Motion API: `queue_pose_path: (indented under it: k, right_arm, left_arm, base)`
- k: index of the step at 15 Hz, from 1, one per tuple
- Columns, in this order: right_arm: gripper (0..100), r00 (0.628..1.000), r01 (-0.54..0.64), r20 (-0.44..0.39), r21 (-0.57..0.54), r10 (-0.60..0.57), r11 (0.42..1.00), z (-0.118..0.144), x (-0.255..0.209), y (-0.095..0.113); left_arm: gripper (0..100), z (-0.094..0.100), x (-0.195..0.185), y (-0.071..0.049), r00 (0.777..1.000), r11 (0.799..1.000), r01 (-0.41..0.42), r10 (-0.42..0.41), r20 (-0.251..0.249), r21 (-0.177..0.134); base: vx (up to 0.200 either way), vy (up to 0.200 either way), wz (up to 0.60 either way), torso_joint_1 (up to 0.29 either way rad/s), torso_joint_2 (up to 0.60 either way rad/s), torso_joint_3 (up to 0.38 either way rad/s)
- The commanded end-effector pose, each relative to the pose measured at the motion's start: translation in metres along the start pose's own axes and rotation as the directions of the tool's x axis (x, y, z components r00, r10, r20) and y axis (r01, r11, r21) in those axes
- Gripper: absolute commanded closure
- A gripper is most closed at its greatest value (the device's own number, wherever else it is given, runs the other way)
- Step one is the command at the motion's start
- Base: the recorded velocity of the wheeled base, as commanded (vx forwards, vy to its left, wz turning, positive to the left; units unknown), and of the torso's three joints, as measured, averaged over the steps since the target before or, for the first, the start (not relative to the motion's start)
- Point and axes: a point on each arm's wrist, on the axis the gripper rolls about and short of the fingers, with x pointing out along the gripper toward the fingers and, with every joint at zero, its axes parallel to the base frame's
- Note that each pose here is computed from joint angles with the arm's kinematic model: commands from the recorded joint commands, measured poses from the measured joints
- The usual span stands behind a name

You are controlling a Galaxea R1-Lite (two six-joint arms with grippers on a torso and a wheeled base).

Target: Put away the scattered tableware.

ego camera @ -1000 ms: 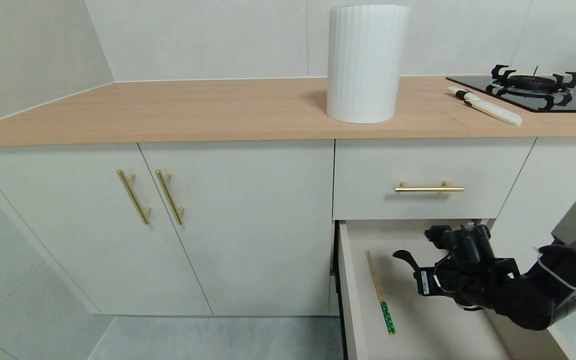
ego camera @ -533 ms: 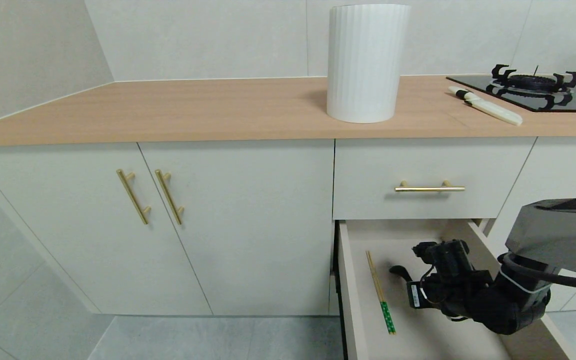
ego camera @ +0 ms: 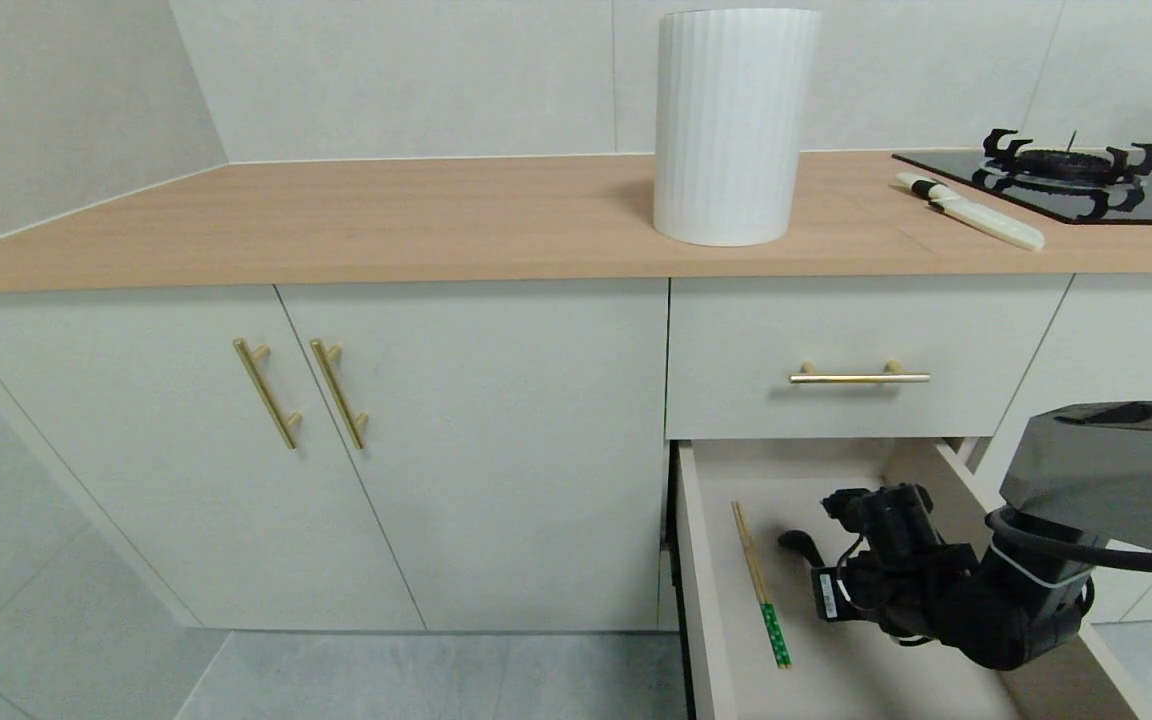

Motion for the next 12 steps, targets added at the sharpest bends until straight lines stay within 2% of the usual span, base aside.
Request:
queue_pose_path:
  k: [1, 2, 9, 12]
  right_arm:
    - [100, 1.000, -0.001, 0.003, 0.000, 0.001, 1.000, 0.001, -0.001, 0.000]
    - [0, 1.000, -0.001, 0.003, 0.000, 0.001, 1.000, 0.001, -0.001, 0.000]
    - [0, 1.000, -0.005, 0.014, 0.001, 0.005, 1.000, 0.004, -0.006, 0.001]
    - [0, 0.998, -0.013, 0.061, 0.007, 0.013, 1.000, 0.015, -0.033, -0.001]
  left_arm:
    - [0, 0.000, 0.000, 0.000, 1.000, 1.000, -0.001, 0.001, 0.000, 0.000]
    - [0, 0.000, 0.000, 0.000, 1.000, 1.000, -0.001, 0.001, 0.000, 0.000]
    - [0, 0.000, 0.000, 0.000, 1.000, 1.000, -0.001, 0.001, 0.000, 0.000]
    - [0, 0.000, 0.000, 0.000, 1.000, 1.000, -0.001, 0.001, 0.000, 0.000]
  base:
    - [0.000, 0.000, 0.00, 0.000, 0.00, 0.000]
    - [0.000, 0.000, 0.00, 0.000, 0.00, 0.000]
    - [0.000, 0.000, 0.00, 0.000, 0.00, 0.000]
    - [0.000, 0.000, 0.00, 0.000, 0.00, 0.000]
